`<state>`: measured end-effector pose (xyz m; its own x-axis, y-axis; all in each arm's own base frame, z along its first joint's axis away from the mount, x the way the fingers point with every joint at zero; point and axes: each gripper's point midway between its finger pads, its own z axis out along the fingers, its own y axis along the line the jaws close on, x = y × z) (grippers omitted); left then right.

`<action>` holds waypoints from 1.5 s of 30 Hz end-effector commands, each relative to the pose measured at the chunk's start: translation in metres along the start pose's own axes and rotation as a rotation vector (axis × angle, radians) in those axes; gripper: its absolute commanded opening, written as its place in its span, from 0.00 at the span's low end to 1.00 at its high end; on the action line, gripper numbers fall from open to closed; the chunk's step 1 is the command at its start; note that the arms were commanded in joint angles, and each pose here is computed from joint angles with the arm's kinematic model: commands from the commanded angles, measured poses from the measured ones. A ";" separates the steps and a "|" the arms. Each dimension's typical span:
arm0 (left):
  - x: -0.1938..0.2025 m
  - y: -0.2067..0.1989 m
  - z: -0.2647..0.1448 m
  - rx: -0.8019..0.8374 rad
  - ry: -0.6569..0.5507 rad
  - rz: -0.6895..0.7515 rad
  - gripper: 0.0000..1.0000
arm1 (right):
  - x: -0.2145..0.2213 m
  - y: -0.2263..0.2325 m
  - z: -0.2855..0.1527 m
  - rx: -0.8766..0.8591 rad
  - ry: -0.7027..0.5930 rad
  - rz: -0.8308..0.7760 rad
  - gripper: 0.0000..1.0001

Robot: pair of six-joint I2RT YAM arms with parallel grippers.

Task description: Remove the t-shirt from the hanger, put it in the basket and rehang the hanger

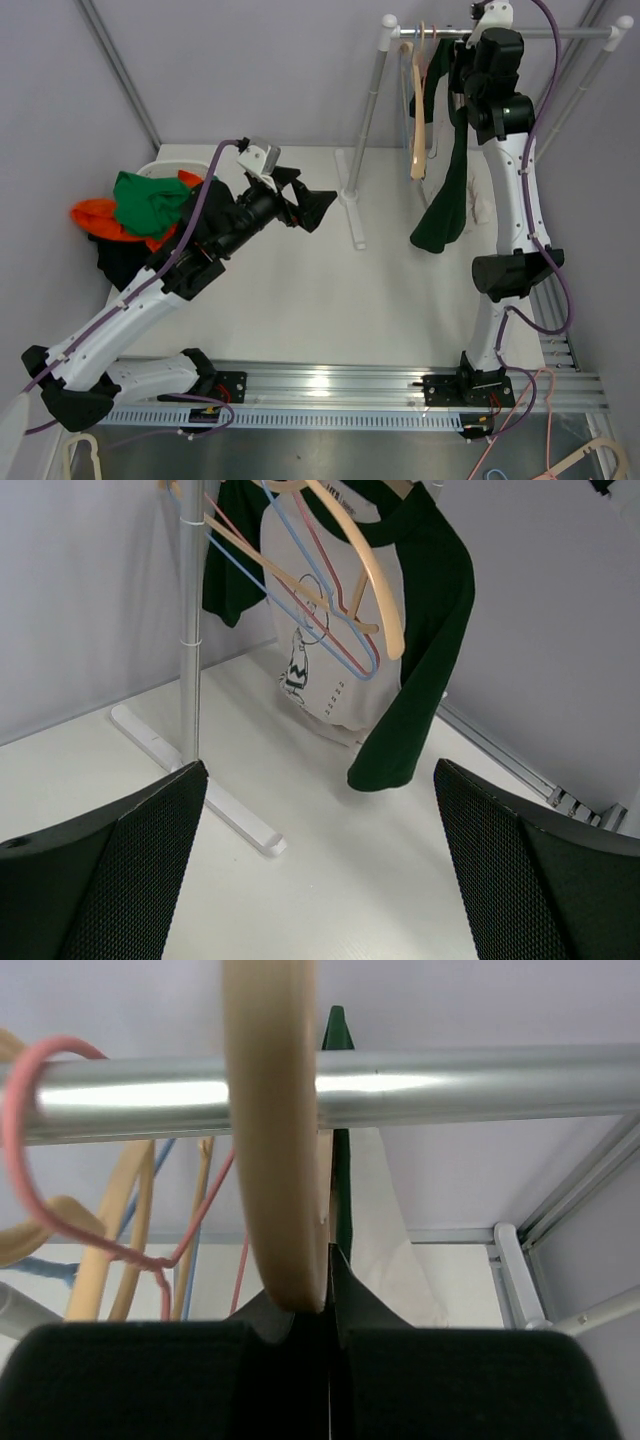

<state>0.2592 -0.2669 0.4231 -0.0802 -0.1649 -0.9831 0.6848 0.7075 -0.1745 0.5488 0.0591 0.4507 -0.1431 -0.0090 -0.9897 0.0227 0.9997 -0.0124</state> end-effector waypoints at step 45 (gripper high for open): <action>0.098 -0.251 0.015 0.462 -0.121 0.128 0.99 | 0.027 -0.048 -0.281 0.420 -0.067 0.502 0.00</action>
<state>0.0652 -0.4740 0.3373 0.0962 -0.1005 -0.9903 0.9766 0.2016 0.0744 0.2683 0.0191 0.4443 -0.0536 0.3665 -0.9289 0.4743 0.8279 0.2993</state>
